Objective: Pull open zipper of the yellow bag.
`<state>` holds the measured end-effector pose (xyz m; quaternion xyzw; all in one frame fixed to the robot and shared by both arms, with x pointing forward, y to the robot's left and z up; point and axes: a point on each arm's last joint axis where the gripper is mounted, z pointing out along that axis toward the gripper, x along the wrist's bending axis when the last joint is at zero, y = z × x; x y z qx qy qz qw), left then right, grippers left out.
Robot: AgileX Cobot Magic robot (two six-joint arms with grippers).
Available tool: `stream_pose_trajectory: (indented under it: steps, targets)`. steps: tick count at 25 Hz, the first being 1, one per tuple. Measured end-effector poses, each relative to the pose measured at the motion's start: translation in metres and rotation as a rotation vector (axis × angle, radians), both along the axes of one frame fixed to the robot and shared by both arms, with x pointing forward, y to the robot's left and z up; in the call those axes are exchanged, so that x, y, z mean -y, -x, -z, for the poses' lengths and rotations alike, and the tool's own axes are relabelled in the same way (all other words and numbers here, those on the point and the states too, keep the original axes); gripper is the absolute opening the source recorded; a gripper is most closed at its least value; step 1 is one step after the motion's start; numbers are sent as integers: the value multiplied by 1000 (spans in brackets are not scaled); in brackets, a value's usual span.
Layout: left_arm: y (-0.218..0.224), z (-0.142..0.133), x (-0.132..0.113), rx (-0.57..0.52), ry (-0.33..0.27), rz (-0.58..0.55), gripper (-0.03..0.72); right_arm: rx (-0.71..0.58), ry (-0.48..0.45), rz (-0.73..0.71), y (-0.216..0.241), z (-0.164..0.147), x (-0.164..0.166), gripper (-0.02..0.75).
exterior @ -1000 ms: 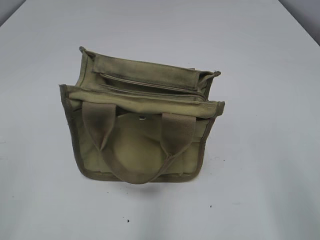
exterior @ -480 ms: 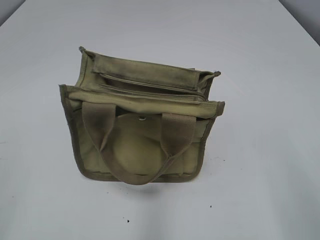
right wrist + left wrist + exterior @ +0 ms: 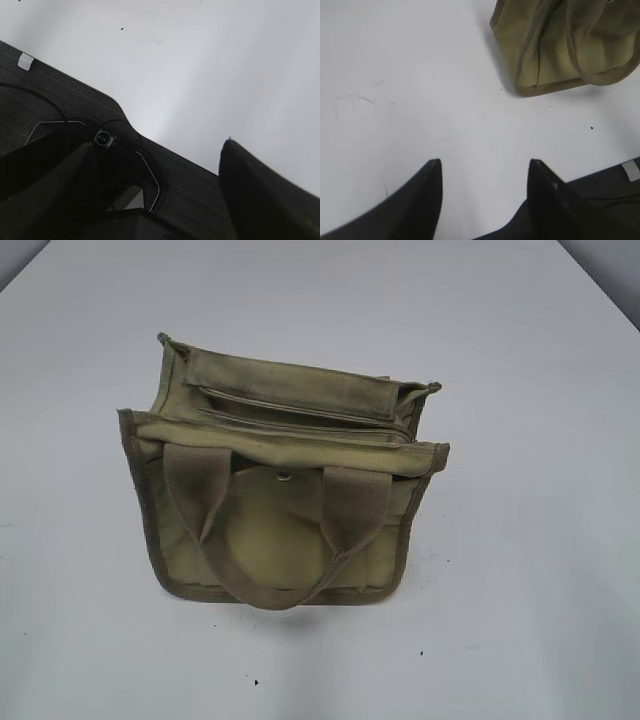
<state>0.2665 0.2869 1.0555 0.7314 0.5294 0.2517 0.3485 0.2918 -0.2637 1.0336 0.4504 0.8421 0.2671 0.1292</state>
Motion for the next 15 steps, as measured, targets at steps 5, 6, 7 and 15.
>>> stream_pose_trajectory:
  steps: [5,6,7,15]
  targets:
    - [0,0,0,0,0,0,422,1,0,0,0,0,0,582]
    - [0,0,0,0,0,0,422,1,0,0,0,0,0,582]
    - [0,0,0,0,0,0,422,1,-1,0,0,0,0,582]
    - [2,0,-2,14,2,-43,422,38,-42,105,3,-3,6,582]
